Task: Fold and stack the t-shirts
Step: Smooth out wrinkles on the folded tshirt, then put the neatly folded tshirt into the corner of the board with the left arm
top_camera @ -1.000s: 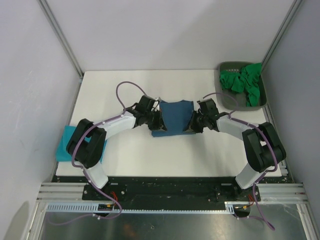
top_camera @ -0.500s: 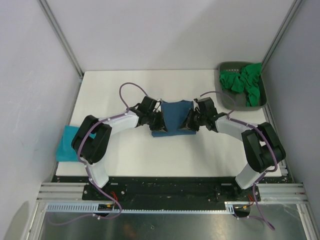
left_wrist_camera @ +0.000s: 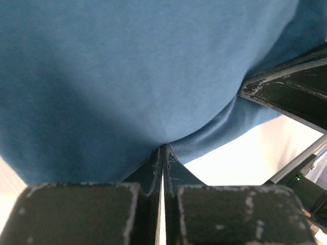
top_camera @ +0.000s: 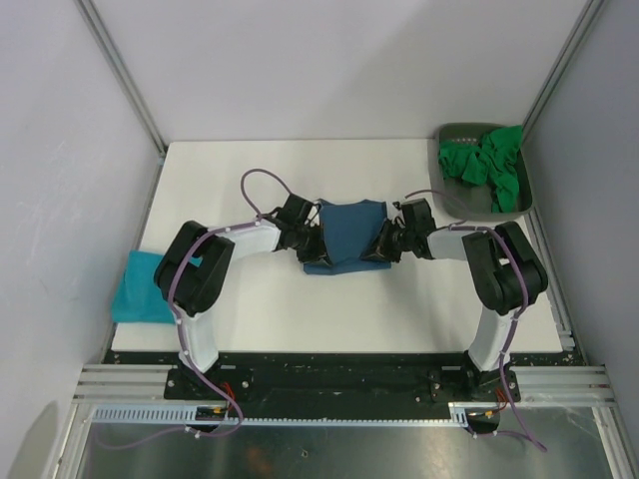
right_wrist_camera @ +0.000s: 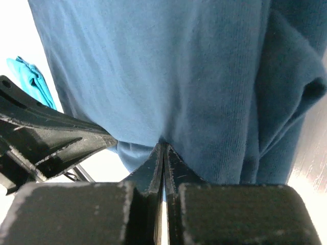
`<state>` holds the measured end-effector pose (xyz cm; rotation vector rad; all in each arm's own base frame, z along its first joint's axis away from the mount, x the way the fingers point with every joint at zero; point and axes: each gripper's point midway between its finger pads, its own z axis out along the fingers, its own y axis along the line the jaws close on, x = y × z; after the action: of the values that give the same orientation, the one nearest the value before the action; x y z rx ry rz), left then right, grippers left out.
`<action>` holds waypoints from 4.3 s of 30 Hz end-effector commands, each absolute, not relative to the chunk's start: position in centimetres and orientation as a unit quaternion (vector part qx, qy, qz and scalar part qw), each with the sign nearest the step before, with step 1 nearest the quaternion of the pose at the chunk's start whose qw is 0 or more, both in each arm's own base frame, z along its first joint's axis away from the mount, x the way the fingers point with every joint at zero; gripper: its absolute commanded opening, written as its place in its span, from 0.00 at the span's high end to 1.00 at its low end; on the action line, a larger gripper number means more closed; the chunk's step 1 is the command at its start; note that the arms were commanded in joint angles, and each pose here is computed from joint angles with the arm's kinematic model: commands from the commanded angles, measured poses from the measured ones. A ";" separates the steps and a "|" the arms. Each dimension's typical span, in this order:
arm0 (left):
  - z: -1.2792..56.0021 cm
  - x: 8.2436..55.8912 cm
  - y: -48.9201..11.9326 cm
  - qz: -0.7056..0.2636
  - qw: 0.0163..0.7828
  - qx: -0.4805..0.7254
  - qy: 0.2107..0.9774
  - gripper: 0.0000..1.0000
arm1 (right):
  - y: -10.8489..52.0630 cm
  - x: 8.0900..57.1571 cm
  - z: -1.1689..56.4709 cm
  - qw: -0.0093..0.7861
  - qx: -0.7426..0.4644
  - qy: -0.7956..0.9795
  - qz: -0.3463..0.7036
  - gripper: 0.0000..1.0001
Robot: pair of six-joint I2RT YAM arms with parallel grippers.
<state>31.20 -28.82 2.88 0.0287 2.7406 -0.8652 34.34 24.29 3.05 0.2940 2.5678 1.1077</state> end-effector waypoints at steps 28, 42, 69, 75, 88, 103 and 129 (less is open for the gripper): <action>4.1 33.2 -22.3 -0.269 0.180 -0.087 0.942 1.00 | 21.5 31.2 2.2 0.153 0.113 0.909 0.371 0.93; 10.0 34.3 -18.0 -0.259 0.265 -0.095 0.924 0.89 | 19.2 34.4 8.9 0.261 0.112 0.904 0.319 0.59; 11.0 31.1 -13.6 -0.237 0.288 -0.107 0.922 0.81 | 17.5 41.1 3.0 0.283 0.069 0.943 0.161 0.45; 11.0 30.7 -12.8 -0.228 0.294 -0.113 0.922 0.81 | 18.2 40.4 2.0 0.263 0.074 0.951 0.143 0.53; 10.9 30.1 -5.0 -0.081 0.347 -0.189 0.915 0.66 | 13.0 38.0 2.8 0.237 0.104 0.965 0.045 0.99; 6.6 31.5 3.2 0.116 0.284 -0.234 0.923 0.56 | 10.8 34.1 5.8 0.254 0.124 0.955 0.090 0.99; 3.5 32.8 0.7 0.113 0.242 -0.235 0.935 1.00 | 9.4 32.6 5.8 0.257 0.129 0.951 0.113 0.99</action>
<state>30.88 3.44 1.74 -0.6216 2.6174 0.4611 32.63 10.27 4.97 0.3472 2.6117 0.3228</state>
